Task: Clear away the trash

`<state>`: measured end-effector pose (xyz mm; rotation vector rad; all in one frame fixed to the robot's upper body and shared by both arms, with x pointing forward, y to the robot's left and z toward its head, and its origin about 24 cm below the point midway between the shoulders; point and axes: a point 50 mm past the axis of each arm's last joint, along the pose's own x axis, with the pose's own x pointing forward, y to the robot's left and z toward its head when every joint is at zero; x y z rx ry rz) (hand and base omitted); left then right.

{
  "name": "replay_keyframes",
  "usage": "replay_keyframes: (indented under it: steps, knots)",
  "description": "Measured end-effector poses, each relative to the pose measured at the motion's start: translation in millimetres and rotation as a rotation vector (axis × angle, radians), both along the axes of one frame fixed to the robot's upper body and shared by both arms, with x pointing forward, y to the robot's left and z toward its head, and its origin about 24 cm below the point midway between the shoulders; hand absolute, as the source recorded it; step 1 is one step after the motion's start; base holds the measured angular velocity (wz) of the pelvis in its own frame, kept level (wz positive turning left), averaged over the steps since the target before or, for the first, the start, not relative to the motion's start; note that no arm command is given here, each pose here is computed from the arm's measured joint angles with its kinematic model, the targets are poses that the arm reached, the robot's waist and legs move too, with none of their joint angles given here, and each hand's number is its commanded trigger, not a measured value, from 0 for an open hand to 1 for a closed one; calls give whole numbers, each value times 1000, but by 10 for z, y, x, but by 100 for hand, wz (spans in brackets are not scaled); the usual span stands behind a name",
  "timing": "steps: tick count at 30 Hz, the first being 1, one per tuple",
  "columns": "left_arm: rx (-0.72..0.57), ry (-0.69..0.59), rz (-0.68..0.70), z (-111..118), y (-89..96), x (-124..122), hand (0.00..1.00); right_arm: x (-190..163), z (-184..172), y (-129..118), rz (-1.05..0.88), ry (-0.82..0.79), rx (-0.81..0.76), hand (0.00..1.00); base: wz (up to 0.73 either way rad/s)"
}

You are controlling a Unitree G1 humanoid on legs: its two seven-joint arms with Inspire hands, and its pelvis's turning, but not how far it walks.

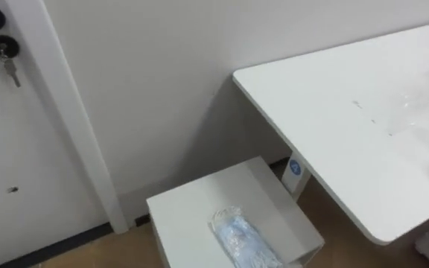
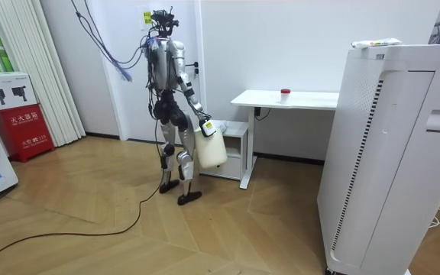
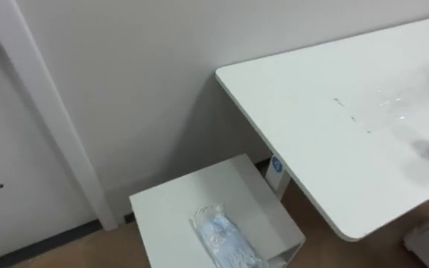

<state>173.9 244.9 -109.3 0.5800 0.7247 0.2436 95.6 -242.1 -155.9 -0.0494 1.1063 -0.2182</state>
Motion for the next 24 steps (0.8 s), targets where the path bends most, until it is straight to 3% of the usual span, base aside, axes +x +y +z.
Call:
replay_keyframes:
  steps: [3,9,24]
  knots:
    - [14,-115,-54,169,-100,315,0,33,9,-27,-6,-3,4,100,-15]
    - [87,-291,-131,436,-233,692,0,247,76,-103,20,-40,-19,100,-30]
    - [253,-451,-292,901,-411,1303,0,631,247,-201,-29,-173,-50,100,-13]
